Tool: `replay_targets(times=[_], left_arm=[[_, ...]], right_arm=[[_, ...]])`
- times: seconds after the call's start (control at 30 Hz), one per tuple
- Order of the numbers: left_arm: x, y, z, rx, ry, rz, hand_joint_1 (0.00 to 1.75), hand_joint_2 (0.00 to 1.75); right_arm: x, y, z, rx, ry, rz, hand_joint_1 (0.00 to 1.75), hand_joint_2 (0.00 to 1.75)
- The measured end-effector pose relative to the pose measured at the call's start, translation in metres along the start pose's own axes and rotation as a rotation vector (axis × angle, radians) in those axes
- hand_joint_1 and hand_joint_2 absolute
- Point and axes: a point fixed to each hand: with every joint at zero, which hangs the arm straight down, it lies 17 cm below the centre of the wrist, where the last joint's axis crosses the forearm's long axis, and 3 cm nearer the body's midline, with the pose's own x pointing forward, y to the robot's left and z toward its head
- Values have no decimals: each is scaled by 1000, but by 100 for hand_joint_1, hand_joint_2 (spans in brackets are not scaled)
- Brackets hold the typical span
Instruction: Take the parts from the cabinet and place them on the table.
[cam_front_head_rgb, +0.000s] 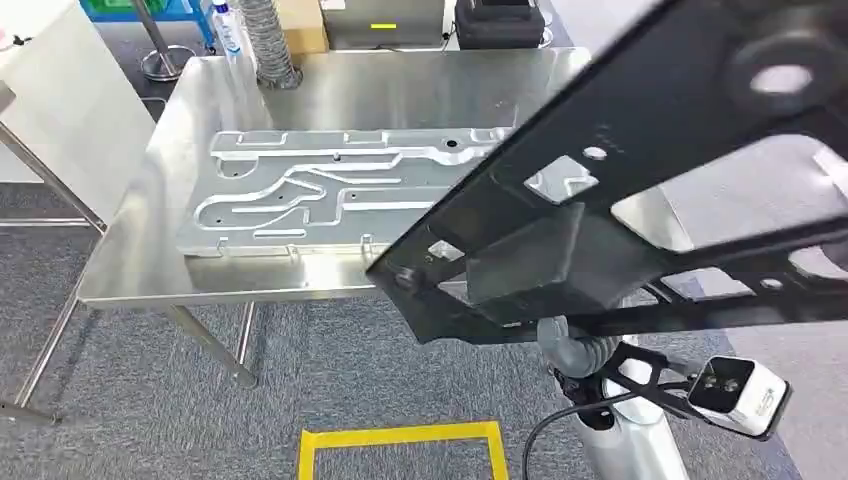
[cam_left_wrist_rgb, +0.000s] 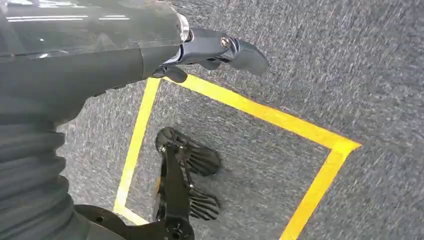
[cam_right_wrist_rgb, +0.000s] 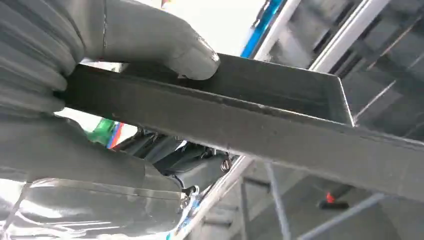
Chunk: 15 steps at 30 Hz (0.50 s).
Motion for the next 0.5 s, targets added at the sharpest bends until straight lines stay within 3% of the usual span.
replay_targets(times=[0.1, 0.23, 0.4, 0.5], left_arm=[[5, -2, -1, -5, -11, 10, 0, 175], [2, -1, 0, -9, -9, 11, 0, 175], [3, -1, 0, -16, -13, -5, 0, 175], [2, 2, 0, -15, -16, -14, 0, 175]], right_arm=[[-16, -21, -2, -68, 22, 46, 175, 175], [-50, -84, 19, -207, 121, 129, 175, 175], [-80, -191, 29, -340, 248, 483, 175, 175], [-90, -230, 10, -333, 286, 639, 175, 175]])
